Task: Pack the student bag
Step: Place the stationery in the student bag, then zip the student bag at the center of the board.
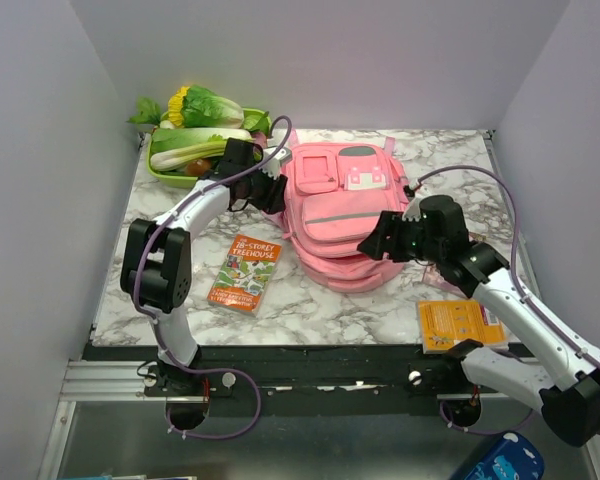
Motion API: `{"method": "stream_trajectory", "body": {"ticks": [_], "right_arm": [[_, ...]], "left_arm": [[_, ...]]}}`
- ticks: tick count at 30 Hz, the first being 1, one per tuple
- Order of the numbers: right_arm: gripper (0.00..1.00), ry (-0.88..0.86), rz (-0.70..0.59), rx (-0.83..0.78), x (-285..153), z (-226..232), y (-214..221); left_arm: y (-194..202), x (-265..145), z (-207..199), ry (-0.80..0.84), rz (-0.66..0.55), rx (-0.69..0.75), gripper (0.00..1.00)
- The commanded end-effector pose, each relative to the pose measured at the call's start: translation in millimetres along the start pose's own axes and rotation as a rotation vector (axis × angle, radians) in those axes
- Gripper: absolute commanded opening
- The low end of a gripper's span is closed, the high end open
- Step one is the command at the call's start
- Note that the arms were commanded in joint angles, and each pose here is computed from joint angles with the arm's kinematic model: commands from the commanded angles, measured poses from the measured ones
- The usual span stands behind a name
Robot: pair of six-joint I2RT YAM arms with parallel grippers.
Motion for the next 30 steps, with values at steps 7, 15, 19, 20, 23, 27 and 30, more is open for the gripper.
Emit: {"method": "stream_trajectory", "body": {"ticks": [7, 15, 19, 20, 23, 27, 30], "right_arm": [[1.00, -0.233, -0.131, -0.354, 1, 55, -10], [1.00, -0.277, -0.021, -0.442, 47, 76, -18], [0.93, -0.200, -0.070, -0.606, 63, 90, -21], [0.88, -0.193, -0.096, -0.680, 64, 100, -26], [0.79, -0.127, -0.073, -0.875, 84, 105, -11], [0.65, -0.113, -0.046, -1.064, 107, 112, 8], [0.54, -0.094, -0.010, -1.147, 124, 107, 15]], "left_arm": [[-7, 27, -8, 0.151, -0.060, -0.190, 0.74], [1, 40, -8, 0.137, -0.031, -0.199, 0.83], [-5, 46, -9, 0.128, -0.062, -0.207, 0.79], [-5, 47, -9, 0.123, -0.065, -0.209, 0.78], [-7, 52, -9, 0.112, -0.087, -0.222, 0.64], [-12, 56, -9, 0.117, -0.113, -0.249, 0.38], [-15, 57, -9, 0.119, -0.123, -0.248, 0.22]]}}
Point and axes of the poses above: each gripper's point midway between its finger pads, its own x axis out along the fingers, its own z axis along the line the jaws close on, y = z × x, the point moved 7 cm from there along -x, back along the fingers, and after that the axes turned 15 degrees about x, right-handed, at the moved point
